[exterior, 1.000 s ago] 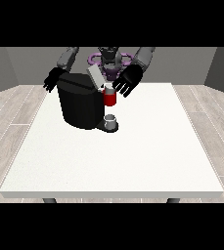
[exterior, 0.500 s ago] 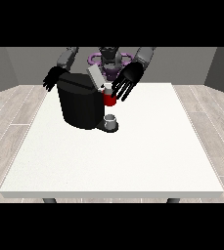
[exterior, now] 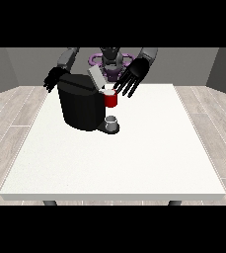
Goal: Insert the coffee pod into the coffee machine and close the lid
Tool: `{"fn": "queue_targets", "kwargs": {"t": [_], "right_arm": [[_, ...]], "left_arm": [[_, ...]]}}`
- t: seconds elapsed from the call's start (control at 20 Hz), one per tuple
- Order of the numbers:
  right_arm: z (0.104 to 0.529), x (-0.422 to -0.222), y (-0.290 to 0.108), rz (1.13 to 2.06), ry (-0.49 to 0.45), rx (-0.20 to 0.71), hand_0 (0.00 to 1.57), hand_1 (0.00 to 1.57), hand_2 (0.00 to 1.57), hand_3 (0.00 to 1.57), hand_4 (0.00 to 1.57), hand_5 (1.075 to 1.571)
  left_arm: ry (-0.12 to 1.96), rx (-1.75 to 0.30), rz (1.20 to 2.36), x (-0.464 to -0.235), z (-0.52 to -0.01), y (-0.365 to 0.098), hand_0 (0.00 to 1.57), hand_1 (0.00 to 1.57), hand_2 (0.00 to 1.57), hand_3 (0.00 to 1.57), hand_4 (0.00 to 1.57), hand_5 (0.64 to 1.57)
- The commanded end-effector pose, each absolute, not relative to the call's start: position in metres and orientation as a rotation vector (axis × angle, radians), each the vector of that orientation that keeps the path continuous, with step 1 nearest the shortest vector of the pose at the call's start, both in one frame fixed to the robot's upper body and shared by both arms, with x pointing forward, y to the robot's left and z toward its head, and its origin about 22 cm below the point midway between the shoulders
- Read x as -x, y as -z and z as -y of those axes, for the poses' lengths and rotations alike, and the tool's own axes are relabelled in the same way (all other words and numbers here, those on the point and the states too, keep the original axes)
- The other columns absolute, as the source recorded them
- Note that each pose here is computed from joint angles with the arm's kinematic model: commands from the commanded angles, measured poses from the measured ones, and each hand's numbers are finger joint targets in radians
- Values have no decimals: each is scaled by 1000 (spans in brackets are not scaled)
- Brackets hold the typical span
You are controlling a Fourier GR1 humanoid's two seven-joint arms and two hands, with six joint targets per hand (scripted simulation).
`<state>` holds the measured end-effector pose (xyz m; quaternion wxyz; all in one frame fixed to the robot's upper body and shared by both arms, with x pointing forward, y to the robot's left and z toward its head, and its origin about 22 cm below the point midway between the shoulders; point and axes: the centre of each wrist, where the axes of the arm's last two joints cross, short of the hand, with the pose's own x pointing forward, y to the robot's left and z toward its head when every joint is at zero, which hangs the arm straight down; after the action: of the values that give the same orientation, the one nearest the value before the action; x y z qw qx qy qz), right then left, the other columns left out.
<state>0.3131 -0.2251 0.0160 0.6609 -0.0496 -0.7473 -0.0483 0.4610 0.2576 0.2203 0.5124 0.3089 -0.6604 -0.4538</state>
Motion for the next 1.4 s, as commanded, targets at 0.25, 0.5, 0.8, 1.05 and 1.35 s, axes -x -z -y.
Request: {"fn": "queue_targets", "kwargs": {"t": [0.25, 0.5, 0.8, 1.05, 1.35], "right_arm": [[244, -300, 17, 1627, 178, 160, 0, 0, 0, 0, 383, 1571], [264, -277, 29, 1552, 195, 197, 0, 0, 0, 0, 430, 1571], [265, -253, 48, 1478, 225, 206, 0, 0, 0, 0, 488, 1571], [289, -257, 25, 1514, 95, 205, 0, 0, 0, 0, 390, 1571], [277, -275, -18, 1545, -11, 128, 0, 0, 0, 0, 0, 1571]], "left_arm": [[1090, -616, 1585, -456, -230, -183, 0, 0, 0, 0, 0, 1571], [765, -356, 1595, -449, -247, -134, 0, 0, 0, 0, 0, 1571], [475, -74, 1603, -421, -245, -53, 0, 0, 0, 0, 0, 1571], [373, -17, 1536, -394, -256, -8, 0, 0, 0, 0, 191, 1571], [258, 47, 1417, -359, -254, 43, 0, 0, 0, 0, 0, 1571]]}}
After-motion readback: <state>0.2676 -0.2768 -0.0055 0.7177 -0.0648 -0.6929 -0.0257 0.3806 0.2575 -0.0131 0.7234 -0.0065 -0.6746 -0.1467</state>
